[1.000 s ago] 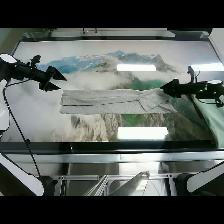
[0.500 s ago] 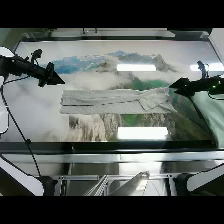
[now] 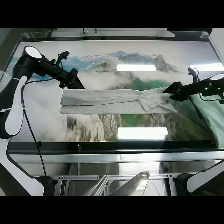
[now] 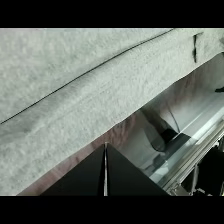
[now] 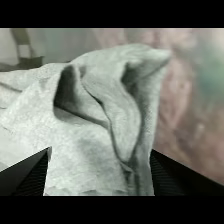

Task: Fold the shirts.

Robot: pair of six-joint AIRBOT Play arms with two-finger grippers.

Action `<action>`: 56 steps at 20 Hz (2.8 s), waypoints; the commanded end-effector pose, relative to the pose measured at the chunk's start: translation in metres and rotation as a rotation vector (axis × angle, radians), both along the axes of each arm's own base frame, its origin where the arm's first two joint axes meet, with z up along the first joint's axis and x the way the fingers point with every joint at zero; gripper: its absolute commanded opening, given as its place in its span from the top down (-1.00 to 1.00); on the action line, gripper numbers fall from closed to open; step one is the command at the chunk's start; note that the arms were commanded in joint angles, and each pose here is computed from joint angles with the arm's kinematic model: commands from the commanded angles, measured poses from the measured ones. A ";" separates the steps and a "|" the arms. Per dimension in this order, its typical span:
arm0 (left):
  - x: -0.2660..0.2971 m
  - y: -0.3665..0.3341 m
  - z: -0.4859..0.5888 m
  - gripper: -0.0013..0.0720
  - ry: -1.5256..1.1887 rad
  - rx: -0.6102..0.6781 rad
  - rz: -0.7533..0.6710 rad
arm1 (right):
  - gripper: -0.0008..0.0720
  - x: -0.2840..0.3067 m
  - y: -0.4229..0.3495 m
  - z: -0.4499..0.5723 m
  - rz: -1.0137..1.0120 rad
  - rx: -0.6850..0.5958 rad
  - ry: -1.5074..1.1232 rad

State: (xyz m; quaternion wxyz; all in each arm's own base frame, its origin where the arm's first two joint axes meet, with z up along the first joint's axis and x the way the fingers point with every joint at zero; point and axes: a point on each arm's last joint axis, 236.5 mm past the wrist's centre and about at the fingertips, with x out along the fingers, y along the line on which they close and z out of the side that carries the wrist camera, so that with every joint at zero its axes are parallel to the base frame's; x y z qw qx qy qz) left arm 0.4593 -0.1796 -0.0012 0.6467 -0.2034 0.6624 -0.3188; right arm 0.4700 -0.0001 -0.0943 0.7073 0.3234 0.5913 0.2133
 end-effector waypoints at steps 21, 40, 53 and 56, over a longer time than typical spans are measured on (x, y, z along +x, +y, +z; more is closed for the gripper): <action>-0.023 -0.187 -0.129 0.93 -0.082 0.030 -0.116 | 0.94 -0.024 0.102 0.148 0.188 -0.022 -0.178; -0.033 0.077 0.139 0.94 -0.294 -0.085 0.180 | -0.18 -0.050 0.530 0.090 0.256 0.246 -0.542; -0.054 0.075 0.106 0.94 -0.236 -0.092 0.155 | 0.94 0.002 0.341 0.147 0.351 0.120 -0.371; -0.055 0.075 0.106 0.93 -0.237 -0.092 0.148 | 0.11 0.011 0.274 0.096 0.266 -0.077 -0.183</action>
